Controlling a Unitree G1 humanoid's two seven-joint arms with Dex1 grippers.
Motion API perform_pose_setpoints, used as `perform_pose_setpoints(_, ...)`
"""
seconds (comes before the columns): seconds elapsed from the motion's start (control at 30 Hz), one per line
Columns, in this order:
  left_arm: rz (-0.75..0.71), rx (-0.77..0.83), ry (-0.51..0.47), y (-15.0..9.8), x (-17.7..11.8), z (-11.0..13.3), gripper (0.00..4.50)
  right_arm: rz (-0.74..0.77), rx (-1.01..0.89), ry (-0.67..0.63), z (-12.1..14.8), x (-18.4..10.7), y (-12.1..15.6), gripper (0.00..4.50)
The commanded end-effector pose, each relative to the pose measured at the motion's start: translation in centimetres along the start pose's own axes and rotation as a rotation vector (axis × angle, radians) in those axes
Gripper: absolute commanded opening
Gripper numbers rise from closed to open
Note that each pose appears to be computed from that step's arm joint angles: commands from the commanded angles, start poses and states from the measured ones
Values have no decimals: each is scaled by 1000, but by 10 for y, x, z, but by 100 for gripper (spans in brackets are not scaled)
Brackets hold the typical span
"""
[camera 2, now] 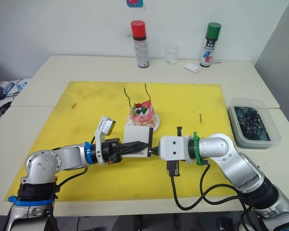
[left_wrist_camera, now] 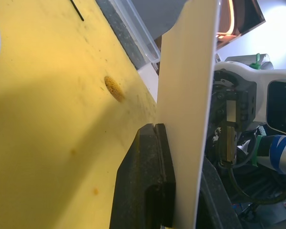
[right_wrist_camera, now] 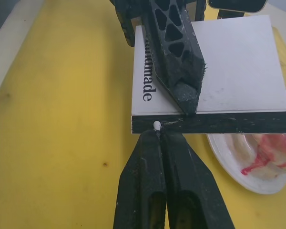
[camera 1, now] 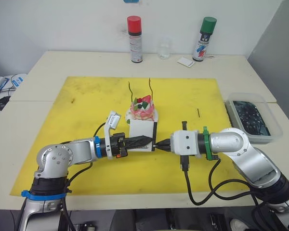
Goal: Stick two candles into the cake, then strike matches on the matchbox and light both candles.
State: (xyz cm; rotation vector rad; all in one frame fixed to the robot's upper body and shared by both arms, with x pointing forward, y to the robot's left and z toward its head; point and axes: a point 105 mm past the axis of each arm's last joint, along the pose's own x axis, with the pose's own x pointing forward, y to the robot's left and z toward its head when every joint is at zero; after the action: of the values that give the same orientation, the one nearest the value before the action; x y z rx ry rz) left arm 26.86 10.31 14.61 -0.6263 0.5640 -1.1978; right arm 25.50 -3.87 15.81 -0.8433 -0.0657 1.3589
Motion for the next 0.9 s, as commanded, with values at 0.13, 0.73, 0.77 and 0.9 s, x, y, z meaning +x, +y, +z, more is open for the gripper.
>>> perform_pose_setpoints(0.13, -51, 9, -17, -12, 2, 0, 0, -12, -28, 35, -3, 6, -3, 1)
perform_pose_setpoints(0.73, 1, 119, -369, -54, -57, 92, 0, 40, -21, 7, 2, -3, 6, 1)
perform_pose_setpoints(0.77, 5, 119, -354, -54, -55, 88, 0, 31, -15, 4, 3, -3, 4, 1)
perform_pose_setpoints(0.9, 51, 96, -226, -39, -44, 55, 0, -21, 22, 1, 7, -8, -7, 1)
